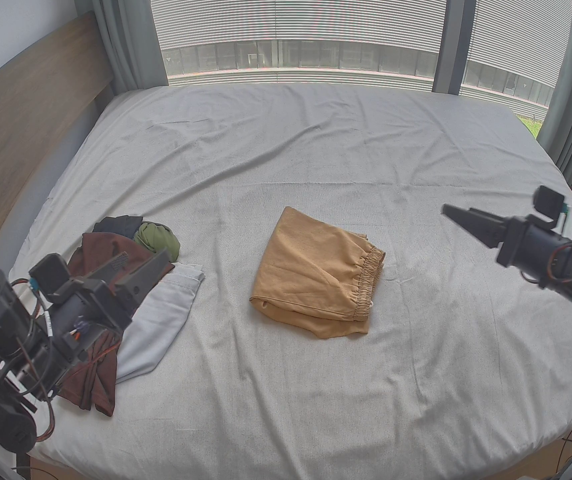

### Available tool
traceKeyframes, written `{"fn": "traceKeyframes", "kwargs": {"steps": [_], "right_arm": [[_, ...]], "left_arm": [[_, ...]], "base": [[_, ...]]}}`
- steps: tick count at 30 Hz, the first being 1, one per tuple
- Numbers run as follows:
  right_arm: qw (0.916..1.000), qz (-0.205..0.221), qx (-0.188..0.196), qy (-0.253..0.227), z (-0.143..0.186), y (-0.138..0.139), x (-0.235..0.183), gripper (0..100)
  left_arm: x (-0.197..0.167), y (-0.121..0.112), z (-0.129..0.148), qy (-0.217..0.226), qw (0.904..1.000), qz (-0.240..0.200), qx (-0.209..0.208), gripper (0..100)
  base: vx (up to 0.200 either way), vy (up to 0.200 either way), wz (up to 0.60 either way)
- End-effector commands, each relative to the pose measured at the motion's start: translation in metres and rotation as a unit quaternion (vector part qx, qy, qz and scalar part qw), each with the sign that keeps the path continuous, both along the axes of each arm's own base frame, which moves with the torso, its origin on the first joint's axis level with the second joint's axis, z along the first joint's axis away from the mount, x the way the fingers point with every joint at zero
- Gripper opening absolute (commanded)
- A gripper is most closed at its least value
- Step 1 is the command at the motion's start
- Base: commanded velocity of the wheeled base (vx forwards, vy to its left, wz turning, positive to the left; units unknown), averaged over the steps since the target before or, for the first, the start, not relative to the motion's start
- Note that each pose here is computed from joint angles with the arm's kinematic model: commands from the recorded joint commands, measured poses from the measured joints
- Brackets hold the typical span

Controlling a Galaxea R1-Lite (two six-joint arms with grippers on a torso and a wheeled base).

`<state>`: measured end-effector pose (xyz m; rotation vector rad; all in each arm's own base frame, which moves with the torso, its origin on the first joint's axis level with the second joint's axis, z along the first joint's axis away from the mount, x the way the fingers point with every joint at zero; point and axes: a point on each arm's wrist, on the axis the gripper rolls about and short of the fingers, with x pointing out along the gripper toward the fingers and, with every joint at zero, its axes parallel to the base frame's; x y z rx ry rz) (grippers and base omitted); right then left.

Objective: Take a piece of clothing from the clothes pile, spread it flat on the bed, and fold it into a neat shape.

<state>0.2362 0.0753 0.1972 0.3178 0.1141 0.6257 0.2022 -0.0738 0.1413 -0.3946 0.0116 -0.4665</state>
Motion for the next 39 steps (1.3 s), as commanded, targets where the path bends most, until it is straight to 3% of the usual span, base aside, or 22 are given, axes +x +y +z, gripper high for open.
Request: {"fn": "traceKeyframes", "kwargs": {"steps": [1,8,11,12,19,31,34,39], "right_arm": [[0.99,-0.081,0.003,-0.115,0.021,-0.052,-0.104,100],[0.9844,-0.096,-0.006,-0.147,-0.005,-0.061,-0.159,100],[0.9842,-0.095,-0.005,-0.149,-0.008,-0.061,-0.164,100],[0.9838,-0.091,-0.004,-0.154,-0.014,-0.062,-0.181,100],[0.9847,-0.076,-0.003,-0.156,-0.025,-0.064,-0.21,100],[0.9851,-0.069,-0.006,-0.158,-0.058,-0.068,-0.253,100],[0.9838,-0.086,-0.013,-0.157,-0.07,-0.068,-0.263,100],[0.9794,-0.118,-0.039,-0.159,-0.082,-0.066,-0.269,100]], "left_arm": [[-0.064,0.023,0.027,-0.094,0.9955,0.013,0.005,100],[-0.093,0.042,0.03,-0.108,0.9923,0.056,0.023,100],[-0.098,0.044,0.03,-0.106,0.9923,0.059,0.028,100],[-0.12,0.05,0.029,-0.106,0.9919,0.061,0.035,100],[-0.161,0.063,0.013,-0.08,0.9925,0.08,0.047,100],[-0.216,0.072,-0.029,-0.076,0.9776,0.167,0.103,100],[-0.228,0.071,-0.044,-0.065,0.9697,0.189,0.14,100],[-0.225,0.071,-0.059,-0.042,0.9669,0.188,0.167,100]], "base": [[0.0,0.0,0.0],[0.0,0.0,0.0],[0.0,0.0,0.0],[0.0,0.0,0.0],[0.0,0.0,0.0],[0.0,0.0,0.0],[0.0,0.0,0.0],[0.0,0.0,0.0]]}}
